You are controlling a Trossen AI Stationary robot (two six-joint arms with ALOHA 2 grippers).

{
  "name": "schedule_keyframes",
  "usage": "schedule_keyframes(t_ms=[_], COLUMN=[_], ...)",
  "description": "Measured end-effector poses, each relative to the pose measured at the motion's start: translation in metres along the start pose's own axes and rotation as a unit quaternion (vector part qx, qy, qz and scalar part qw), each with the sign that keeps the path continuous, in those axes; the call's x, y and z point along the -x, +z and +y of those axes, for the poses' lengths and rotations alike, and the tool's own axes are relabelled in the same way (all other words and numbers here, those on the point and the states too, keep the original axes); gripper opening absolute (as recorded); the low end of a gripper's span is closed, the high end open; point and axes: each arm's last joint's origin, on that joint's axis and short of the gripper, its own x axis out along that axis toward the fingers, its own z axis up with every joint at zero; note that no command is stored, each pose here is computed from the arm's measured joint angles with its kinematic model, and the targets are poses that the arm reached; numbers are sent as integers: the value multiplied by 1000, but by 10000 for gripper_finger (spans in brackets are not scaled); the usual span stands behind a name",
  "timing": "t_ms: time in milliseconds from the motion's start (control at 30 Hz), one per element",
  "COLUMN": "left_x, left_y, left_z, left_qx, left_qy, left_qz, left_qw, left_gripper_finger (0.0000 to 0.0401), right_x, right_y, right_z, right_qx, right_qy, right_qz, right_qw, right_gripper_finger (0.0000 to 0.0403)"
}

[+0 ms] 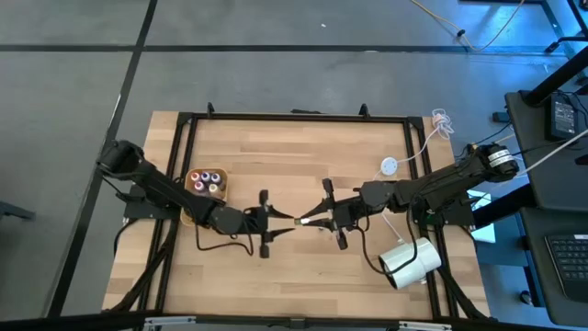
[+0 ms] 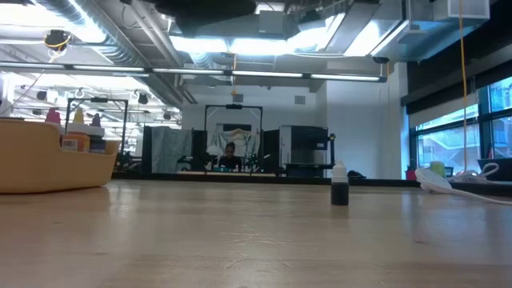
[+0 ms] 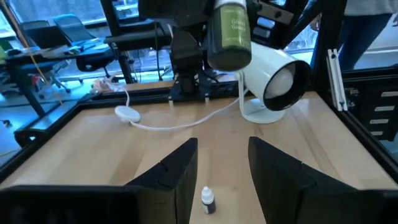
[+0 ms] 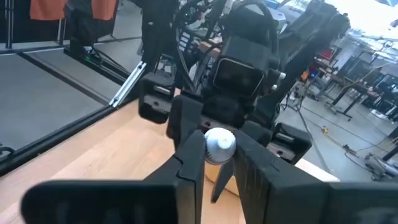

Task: Pick & Place food coloring
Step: Put the small green food coloring bottle into the yellow bin

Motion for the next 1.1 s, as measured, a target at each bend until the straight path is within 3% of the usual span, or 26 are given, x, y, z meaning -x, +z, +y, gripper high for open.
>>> schedule_keyframes(t_ms=[167,600,867,1100], left_x=[-8,-11,-11,-11], left_y=[-5,11,11,11], left_z=[-4,-2,-2,-3], left_qx=[2,27,26,25], left_qy=[0,3,-5,-16], left_qz=[1,-50,-48,-49], left_qw=[1000,998,998,998], left_gripper_finger=[139,127,87,62], right_x=[-2,-10,-11,-10], right_y=[-4,-14,-14,-14], right_z=[2,7,7,7], right_qx=[-11,-11,-11,-10], right_qy=[5,11,10,0], right_qz=[11,25,23,29], right_qw=[1000,1000,1000,1000], right_gripper_finger=[68,71,71,95])
